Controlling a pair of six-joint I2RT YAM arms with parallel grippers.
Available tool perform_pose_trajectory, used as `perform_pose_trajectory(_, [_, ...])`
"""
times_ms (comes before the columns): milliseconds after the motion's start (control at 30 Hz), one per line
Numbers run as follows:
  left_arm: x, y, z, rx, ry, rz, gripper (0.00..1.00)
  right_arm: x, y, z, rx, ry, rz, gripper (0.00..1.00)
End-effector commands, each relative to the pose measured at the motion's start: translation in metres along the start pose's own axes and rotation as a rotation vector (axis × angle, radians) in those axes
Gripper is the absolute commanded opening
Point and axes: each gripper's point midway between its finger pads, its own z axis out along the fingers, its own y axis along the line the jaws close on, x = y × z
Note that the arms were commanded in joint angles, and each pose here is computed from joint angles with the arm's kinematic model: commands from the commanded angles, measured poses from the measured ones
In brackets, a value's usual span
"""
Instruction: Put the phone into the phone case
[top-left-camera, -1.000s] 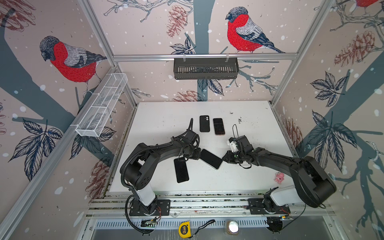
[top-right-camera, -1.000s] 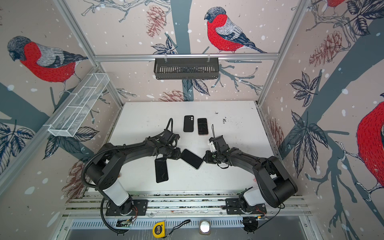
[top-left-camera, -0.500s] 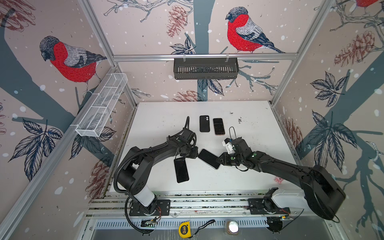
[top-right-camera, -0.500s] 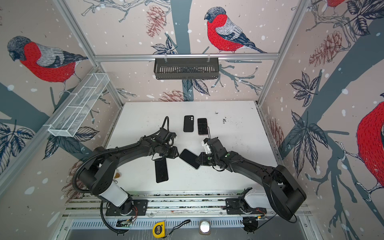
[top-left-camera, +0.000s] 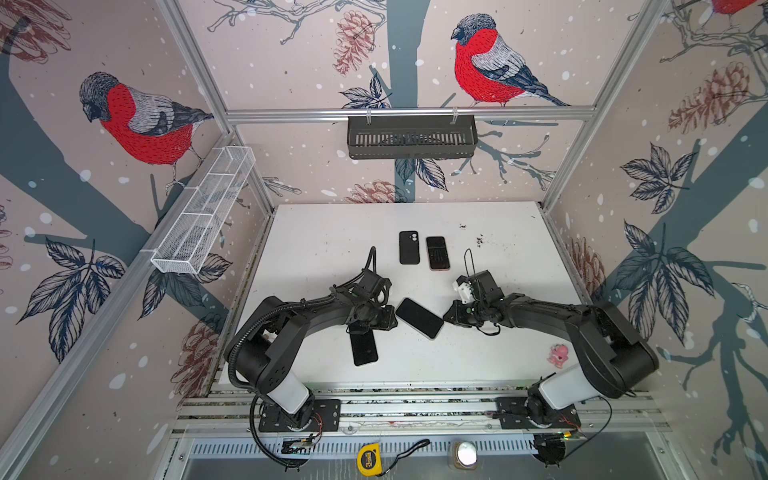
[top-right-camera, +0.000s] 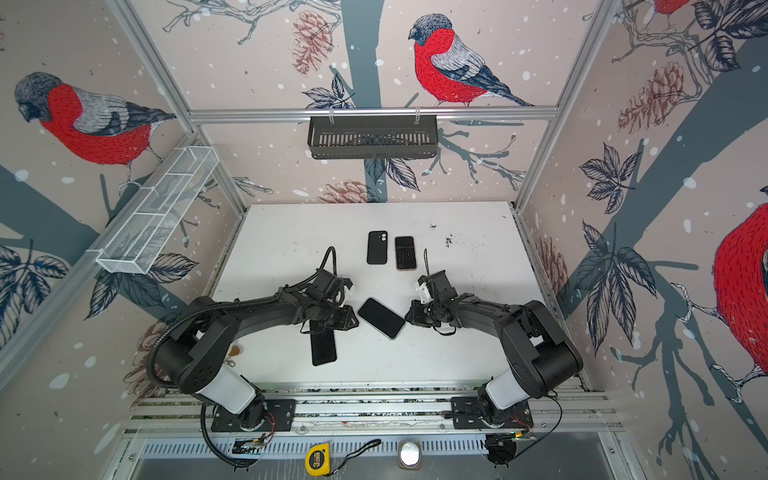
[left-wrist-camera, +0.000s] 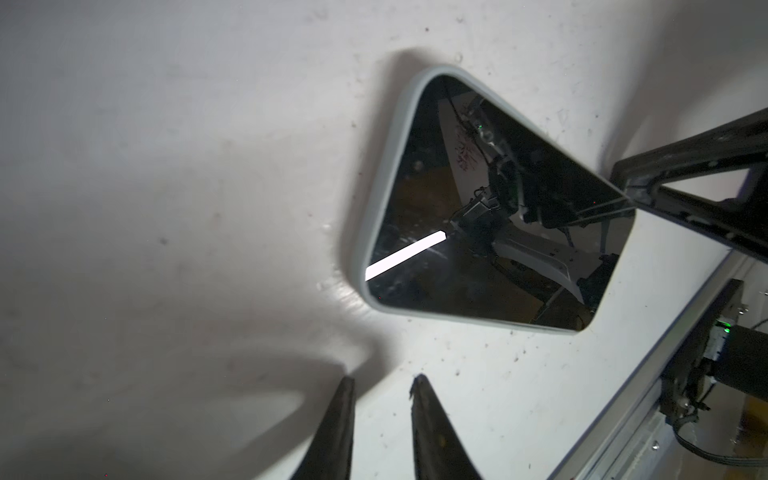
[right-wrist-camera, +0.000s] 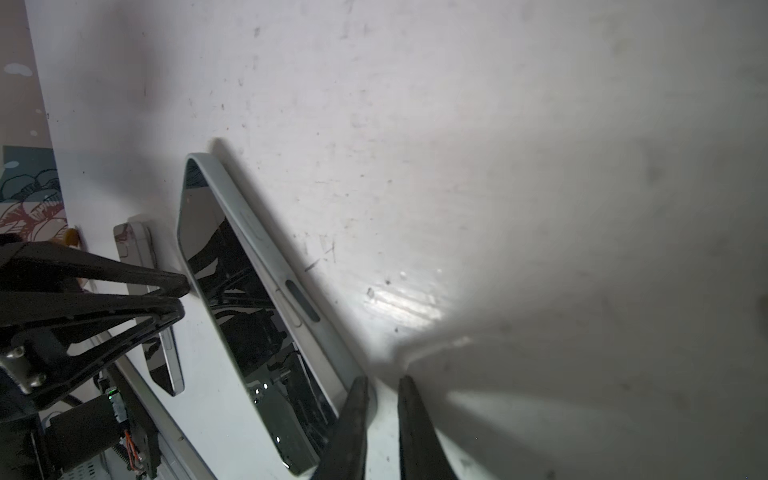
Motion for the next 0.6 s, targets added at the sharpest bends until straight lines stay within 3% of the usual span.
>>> perform_pose_trajectory(0, [0.002, 0.001, 0.004, 0.002, 0.005, -0.022, 0.28, 0.005, 0.013, 0.001, -0.041, -0.001, -0.029, 0.17])
perform_pose_trajectory(200, [-0.012, 0.0, -0.002, -0.029, -0.016, 0.007, 0.28, 0.032, 0.029, -0.001, -0.061, 0.01, -0.048, 0.16])
perform_pose_trajectory(567, [-0.024, 0.006, -0.009, -0.083, -0.016, 0.024, 0.29, 0.022, 0.033, -0.014, -0.016, -0.016, -0.091, 0.17])
